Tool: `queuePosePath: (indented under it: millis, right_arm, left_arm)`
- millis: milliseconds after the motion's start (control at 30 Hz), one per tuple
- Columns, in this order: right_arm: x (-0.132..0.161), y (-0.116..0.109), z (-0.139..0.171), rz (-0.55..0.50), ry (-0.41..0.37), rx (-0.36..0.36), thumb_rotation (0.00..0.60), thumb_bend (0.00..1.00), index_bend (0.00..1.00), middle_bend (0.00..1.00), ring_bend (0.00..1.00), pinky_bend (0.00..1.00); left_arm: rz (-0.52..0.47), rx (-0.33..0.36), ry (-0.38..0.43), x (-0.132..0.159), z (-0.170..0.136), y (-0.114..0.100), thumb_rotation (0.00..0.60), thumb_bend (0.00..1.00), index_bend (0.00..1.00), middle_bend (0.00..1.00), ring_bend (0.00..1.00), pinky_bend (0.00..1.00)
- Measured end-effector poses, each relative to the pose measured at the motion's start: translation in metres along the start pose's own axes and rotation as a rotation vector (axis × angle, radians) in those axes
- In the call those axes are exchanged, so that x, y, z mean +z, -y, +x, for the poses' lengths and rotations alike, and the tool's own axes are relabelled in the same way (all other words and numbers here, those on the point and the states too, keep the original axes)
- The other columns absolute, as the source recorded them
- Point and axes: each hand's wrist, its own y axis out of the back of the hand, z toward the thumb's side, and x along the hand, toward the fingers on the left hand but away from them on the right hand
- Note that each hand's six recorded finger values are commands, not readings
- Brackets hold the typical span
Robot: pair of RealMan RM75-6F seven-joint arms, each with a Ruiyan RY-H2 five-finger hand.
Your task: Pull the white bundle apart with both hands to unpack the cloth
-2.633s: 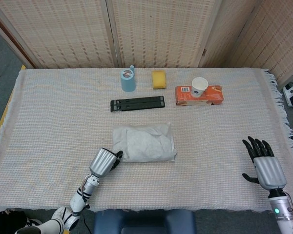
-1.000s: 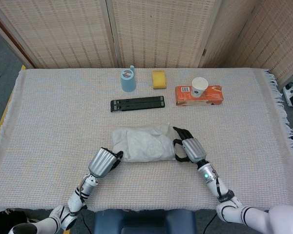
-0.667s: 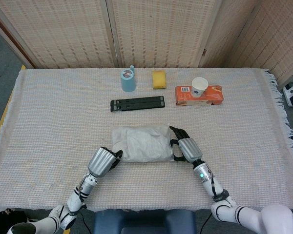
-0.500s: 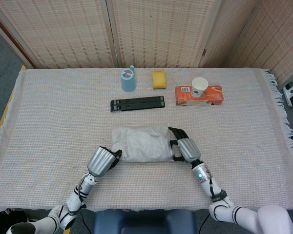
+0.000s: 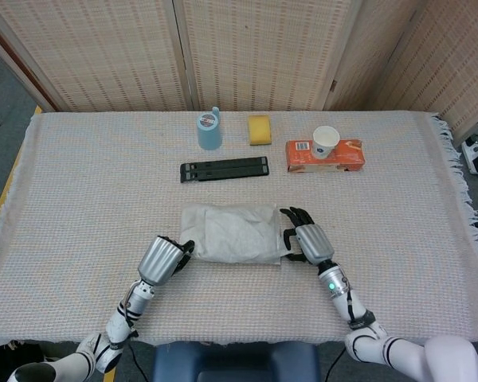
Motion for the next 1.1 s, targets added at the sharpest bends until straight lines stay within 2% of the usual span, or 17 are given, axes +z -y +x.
queuePosePath:
  millis: [200, 567, 800, 1100]
  right_arm:
    - [-0.009, -0.008, 0.004, 0.001, 0.017, -0.009, 0.600, 0.39, 0.71, 0.09, 0.00, 0.00]
    - [-0.009, -0.009, 0.004, 0.016, 0.013, -0.012, 0.600, 0.40, 0.71, 0.09, 0.00, 0.00]
    - [-0.025, -0.026, 0.008, 0.042, 0.048, -0.043, 0.600, 0.40, 0.71, 0.09, 0.00, 0.00]
    - [-0.051, -0.057, 0.015, 0.091, 0.097, -0.092, 0.600, 0.40, 0.71, 0.09, 0.00, 0.00]
  left_arm:
    - [0.009, 0.008, -0.018, -0.005, 0.001, -0.002, 0.600, 0.59, 0.73, 1.00, 1.00, 1.00]
    - [0.019, 0.022, -0.013, -0.005, 0.002, -0.006, 0.600, 0.60, 0.73, 1.00, 1.00, 1.00]
    - [0.048, 0.022, -0.030, -0.018, 0.003, -0.009, 0.600, 0.60, 0.73, 1.00, 1.00, 1.00]
    - [0.097, 0.038, -0.080, -0.054, 0.002, -0.020, 0.600, 0.60, 0.73, 1.00, 1.00, 1.00]
